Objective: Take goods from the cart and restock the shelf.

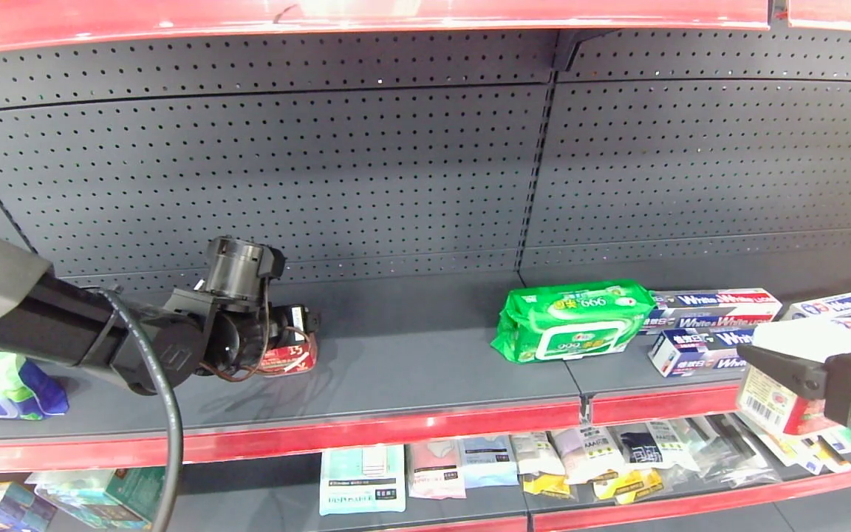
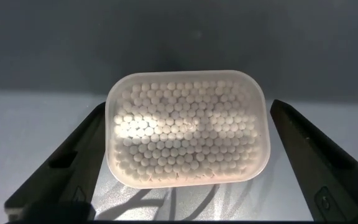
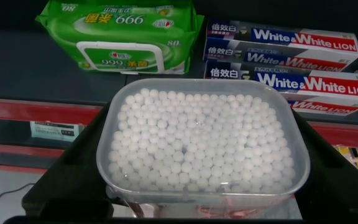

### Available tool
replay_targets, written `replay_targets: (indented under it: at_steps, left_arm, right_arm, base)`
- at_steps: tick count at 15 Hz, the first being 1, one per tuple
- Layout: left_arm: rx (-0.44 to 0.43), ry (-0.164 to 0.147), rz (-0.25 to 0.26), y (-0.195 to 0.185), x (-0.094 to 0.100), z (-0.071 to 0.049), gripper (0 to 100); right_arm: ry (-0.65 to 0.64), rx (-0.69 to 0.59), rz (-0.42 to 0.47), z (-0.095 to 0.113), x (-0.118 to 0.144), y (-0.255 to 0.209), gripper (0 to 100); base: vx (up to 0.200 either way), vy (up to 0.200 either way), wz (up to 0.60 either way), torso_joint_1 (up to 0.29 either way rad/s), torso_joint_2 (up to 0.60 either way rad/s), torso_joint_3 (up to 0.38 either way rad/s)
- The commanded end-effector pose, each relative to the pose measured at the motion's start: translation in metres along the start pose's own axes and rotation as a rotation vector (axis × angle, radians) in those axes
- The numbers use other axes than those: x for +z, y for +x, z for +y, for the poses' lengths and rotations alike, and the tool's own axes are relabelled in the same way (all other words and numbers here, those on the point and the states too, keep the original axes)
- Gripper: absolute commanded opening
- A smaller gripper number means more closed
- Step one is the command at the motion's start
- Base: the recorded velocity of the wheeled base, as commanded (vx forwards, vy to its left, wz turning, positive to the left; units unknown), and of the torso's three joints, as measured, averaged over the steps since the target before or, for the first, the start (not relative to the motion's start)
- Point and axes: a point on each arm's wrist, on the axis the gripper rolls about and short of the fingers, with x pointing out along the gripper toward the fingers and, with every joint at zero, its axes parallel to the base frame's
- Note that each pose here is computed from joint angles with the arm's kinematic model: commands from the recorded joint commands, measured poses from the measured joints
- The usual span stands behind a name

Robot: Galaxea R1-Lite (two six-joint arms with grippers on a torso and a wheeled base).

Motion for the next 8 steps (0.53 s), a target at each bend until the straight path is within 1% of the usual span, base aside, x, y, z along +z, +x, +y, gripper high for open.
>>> replay_targets:
  at_steps: [1, 4, 5, 8]
  left_arm:
    - [0.003, 0.002, 0.004, 0.0012, -0.0010, 0.0004, 100]
    - [0.003, 0.000, 0.003, 0.0014, -0.0007, 0.0008, 100]
    - [0.002, 0.002, 0.005, 0.0016, -0.0012, 0.0003, 0]
    - [0.006, 0.002, 0.008, 0.0027, -0.0021, 0.0009, 0]
  right_arm:
    - [0.000, 0.001, 0.006, 0.0000, -0.0009, 0.0010, 0]
    - [0.000, 0.002, 0.009, -0.0001, -0.0008, 0.0020, 0]
    - [0.000, 0.002, 0.009, -0.0001, -0.0008, 0.0020, 0]
    - [0.000, 0.002, 0.007, -0.0002, 0.0000, 0.0023, 0]
  base:
    - [0.000, 0.000, 0.00, 0.000, 0.00, 0.000]
    - [0.000, 0.000, 0.00, 0.000, 0.00, 0.000]
    - [0.000, 0.000, 0.00, 0.000, 0.00, 0.000]
    - [0.000, 0.000, 0.00, 0.000, 0.00, 0.000]
